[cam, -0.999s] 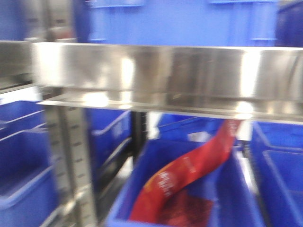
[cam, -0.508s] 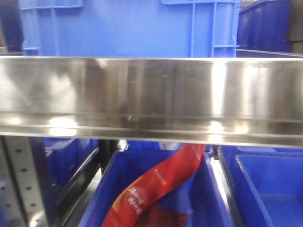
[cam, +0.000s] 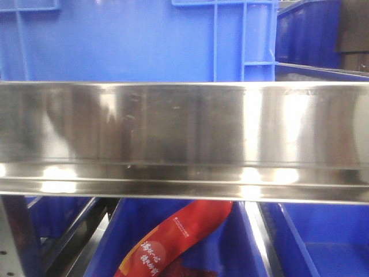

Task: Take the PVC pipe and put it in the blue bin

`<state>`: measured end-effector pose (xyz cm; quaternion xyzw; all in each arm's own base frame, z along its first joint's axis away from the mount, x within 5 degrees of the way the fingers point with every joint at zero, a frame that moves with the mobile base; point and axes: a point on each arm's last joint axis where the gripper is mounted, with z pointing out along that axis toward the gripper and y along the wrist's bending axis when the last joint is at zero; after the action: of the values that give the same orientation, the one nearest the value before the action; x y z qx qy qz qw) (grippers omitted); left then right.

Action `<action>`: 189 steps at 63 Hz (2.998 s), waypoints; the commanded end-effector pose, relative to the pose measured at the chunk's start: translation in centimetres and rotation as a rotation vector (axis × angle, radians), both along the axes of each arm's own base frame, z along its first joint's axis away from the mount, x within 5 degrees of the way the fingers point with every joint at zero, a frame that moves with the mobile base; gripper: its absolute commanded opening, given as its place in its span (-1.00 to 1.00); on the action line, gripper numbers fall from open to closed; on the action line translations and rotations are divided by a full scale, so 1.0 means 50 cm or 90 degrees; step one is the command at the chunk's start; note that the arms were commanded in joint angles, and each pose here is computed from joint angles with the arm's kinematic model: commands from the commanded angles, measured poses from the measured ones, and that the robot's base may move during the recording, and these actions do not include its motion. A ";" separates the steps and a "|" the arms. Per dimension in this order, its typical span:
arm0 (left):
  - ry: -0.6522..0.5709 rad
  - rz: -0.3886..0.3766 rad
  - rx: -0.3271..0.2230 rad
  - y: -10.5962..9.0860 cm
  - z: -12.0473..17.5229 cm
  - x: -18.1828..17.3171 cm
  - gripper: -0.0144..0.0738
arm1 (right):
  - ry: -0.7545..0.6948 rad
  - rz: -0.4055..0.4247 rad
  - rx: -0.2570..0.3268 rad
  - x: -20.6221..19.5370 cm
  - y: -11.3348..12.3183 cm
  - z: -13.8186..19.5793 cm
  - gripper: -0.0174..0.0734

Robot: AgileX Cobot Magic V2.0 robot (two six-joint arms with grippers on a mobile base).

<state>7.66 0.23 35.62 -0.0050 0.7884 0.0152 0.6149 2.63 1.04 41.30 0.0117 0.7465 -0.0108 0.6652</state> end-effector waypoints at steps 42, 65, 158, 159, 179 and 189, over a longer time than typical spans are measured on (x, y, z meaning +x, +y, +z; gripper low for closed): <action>-0.027 0.004 0.002 0.001 0.007 -0.001 -0.92 | -0.015 -0.004 -0.004 0.000 -0.001 0.003 -0.99; -0.072 0.006 0.011 0.002 0.019 0.001 -0.92 | -0.027 -0.007 -0.005 0.001 -0.002 0.006 -0.99; -0.146 -0.014 -0.045 -0.005 0.084 0.030 -0.92 | -0.088 0.078 0.048 0.077 0.007 0.038 -0.99; -0.148 -0.016 -0.047 -0.005 0.088 0.031 -0.92 | -0.087 0.080 0.049 0.080 0.007 0.038 -0.99; -0.155 -0.116 0.008 -0.035 0.126 0.058 -0.92 | -0.112 0.150 0.051 0.126 0.016 0.049 -0.99; -0.157 -0.155 0.001 -0.055 0.122 0.098 -0.92 | -0.102 0.172 0.048 0.144 0.018 0.046 -0.99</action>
<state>11.81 -2.05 41.18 0.0841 0.7181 -0.0460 0.6893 9.43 2.07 43.35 -0.0634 0.6922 0.1089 0.7106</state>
